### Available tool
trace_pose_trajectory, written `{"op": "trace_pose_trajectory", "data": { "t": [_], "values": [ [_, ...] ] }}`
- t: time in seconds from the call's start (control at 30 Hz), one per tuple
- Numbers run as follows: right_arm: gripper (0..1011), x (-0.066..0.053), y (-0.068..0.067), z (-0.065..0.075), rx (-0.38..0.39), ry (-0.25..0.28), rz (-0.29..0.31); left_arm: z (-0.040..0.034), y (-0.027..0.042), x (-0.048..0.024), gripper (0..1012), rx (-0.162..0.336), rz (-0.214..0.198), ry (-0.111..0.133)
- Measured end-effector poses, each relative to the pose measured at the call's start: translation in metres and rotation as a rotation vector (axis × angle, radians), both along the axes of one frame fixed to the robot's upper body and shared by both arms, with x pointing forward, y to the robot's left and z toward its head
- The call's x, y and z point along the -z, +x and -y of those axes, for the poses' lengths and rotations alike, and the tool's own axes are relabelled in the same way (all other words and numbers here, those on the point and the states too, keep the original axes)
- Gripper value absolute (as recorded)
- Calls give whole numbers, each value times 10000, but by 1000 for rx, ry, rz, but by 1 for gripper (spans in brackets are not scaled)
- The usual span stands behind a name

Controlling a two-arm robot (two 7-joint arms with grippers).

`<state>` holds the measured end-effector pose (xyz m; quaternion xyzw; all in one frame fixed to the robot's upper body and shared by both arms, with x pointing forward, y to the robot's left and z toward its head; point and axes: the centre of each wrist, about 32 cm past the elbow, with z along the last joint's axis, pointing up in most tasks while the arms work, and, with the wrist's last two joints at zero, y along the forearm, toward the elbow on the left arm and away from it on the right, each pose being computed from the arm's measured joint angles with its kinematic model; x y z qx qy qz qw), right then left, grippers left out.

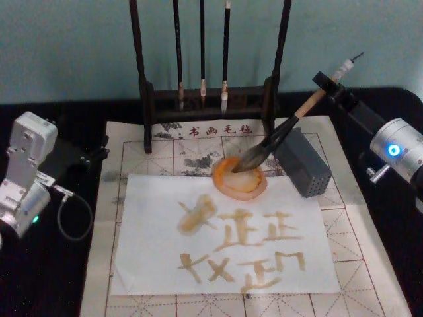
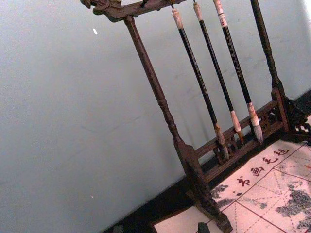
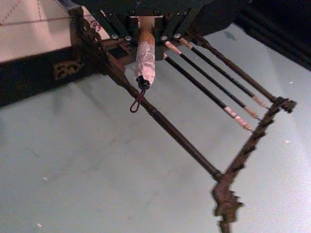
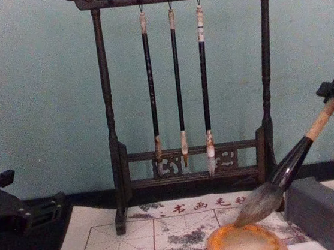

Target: Pick up the brush from the inkstone, write on the paper, then place the brush back to its original position.

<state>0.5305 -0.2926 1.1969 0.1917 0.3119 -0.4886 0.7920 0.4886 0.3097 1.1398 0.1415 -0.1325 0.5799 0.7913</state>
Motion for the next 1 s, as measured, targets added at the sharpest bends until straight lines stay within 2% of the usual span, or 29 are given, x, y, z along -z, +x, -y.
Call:
{"op": "trace_pose_trajectory", "data": {
  "t": [0.37,0.6,1.0],
  "values": [
    [187,50,47,-80,56,63,-139,0,0,0,1001,0,0,0],
    [187,73,79,-130,88,84,-186,0,0,0,1001,0,0,0],
    [187,118,107,-204,138,91,-229,0,0,0,1001,0,0,0]
  ]
}}
